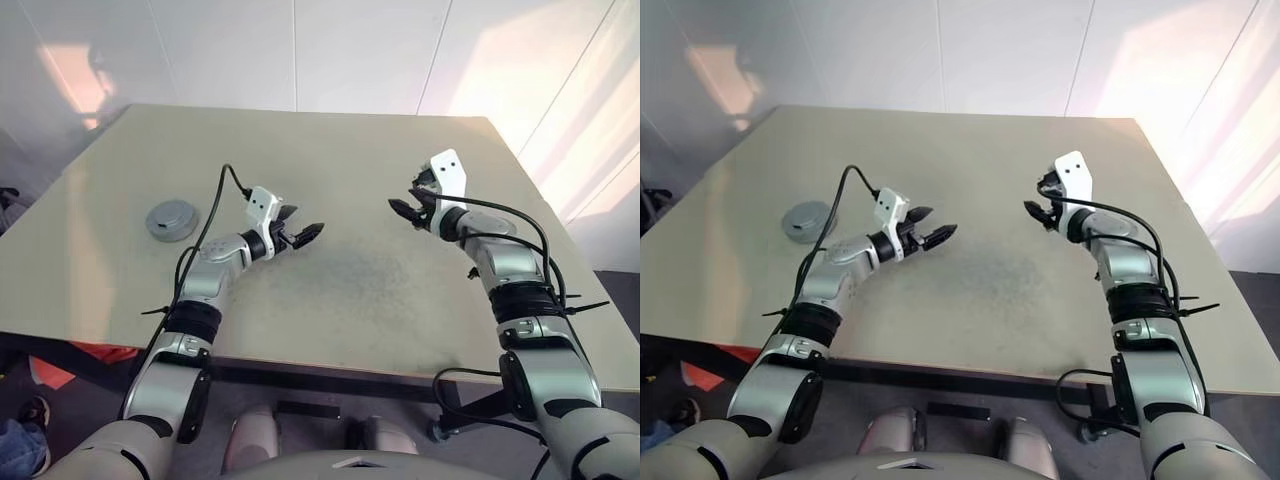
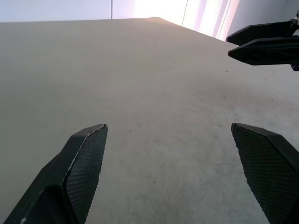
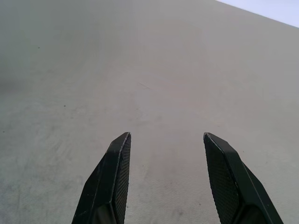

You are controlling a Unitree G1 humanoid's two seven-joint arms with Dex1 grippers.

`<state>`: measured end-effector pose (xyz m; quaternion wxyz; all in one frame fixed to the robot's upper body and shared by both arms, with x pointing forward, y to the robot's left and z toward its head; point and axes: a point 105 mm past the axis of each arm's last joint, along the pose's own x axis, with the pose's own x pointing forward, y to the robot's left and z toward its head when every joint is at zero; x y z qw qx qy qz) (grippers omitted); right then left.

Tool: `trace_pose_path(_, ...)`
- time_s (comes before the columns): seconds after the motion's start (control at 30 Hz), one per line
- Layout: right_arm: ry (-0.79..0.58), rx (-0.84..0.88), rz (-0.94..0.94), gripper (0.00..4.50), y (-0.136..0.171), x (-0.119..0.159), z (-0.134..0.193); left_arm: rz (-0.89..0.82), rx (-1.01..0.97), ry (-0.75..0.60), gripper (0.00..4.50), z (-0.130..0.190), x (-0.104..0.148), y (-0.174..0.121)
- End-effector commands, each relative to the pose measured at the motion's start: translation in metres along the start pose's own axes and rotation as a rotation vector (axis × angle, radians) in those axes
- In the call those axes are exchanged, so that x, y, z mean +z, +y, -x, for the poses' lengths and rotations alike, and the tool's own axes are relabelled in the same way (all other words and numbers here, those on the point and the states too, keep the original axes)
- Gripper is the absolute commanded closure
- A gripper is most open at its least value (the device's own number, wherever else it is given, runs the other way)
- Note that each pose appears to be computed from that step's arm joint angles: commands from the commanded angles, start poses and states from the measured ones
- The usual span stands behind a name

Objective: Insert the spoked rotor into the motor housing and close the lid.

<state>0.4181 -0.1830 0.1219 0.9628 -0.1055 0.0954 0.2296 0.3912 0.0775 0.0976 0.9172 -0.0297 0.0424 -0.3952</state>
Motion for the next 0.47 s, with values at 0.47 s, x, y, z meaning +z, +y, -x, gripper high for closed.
trace_pose_path(0.47, -0.052, -0.026, 0.028, 1.74, -0.0042, 0.0153, 0.0009, -0.046, 0.004, -0.040, 0.02, 0.0003, 0.0195, 0.0026)
